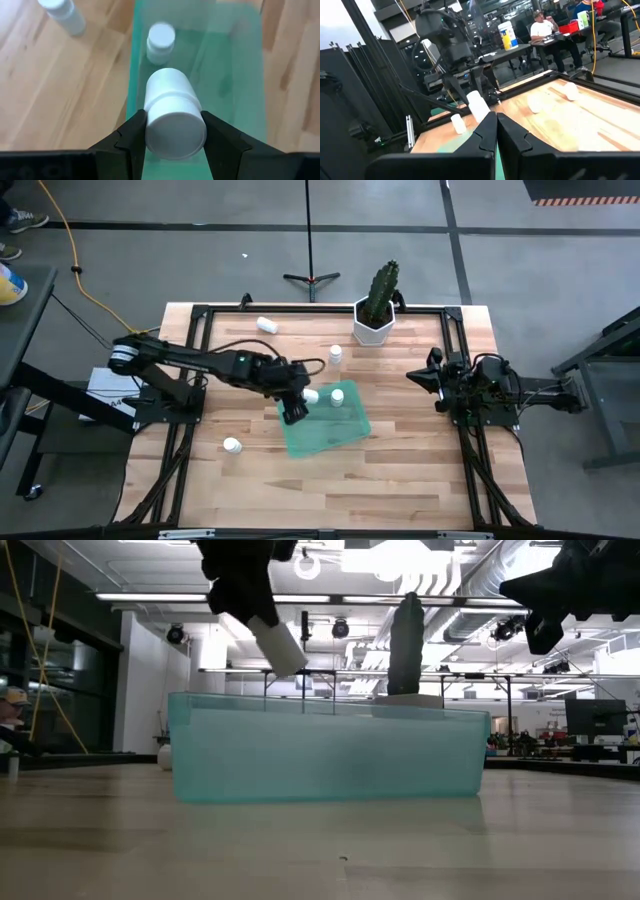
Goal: Pick and place pill bottles into a basket
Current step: Put the white pill bottle into the green bin
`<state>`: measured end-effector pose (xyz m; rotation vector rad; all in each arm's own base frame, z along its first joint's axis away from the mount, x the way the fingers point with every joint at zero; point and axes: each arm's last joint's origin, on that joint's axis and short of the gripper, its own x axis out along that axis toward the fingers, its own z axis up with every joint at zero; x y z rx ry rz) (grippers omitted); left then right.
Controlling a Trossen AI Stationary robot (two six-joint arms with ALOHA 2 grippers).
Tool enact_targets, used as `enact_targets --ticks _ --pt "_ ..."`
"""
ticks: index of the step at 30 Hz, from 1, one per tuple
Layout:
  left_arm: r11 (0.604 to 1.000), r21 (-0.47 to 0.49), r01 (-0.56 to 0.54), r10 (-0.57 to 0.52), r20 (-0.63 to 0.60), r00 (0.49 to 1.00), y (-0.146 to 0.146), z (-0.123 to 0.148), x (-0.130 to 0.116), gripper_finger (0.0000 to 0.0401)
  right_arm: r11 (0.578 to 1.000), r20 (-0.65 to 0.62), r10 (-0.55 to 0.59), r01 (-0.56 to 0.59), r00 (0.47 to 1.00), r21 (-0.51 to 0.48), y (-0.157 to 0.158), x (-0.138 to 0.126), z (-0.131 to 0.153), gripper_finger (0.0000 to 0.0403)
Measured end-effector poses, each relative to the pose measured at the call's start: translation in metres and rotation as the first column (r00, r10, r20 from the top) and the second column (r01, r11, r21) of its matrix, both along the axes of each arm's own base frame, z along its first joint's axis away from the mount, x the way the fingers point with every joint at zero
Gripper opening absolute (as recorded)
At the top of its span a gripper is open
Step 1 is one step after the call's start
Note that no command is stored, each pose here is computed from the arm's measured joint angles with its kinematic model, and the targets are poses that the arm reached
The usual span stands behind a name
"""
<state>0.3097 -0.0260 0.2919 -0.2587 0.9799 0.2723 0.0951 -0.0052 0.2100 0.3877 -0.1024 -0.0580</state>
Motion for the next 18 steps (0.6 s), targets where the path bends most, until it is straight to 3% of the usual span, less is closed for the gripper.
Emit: enact_targets --ticks 6,11,18 --pt "0.999 -0.024 0.024 -0.027 -0.150 0.988 -0.002 -0.015 0.008 0.0195 1.000 -0.007 0.000 0.000 1.000 -0.001 0.000 0.000 -0.001 0.0001" --pt "0.998 -0.048 0.029 -0.037 -0.186 0.982 -0.003 -0.024 0.013 0.0195 1.000 -0.026 0.002 -0.002 1.000 0.002 0.000 0.000 -0.002 0.0001" --pt "0.997 -0.069 0.033 -0.053 -0.327 0.943 -0.004 -0.044 0.014 0.0195 1.000 -0.043 0.002 -0.001 0.999 0.006 0.000 0.000 -0.004 0.0001"
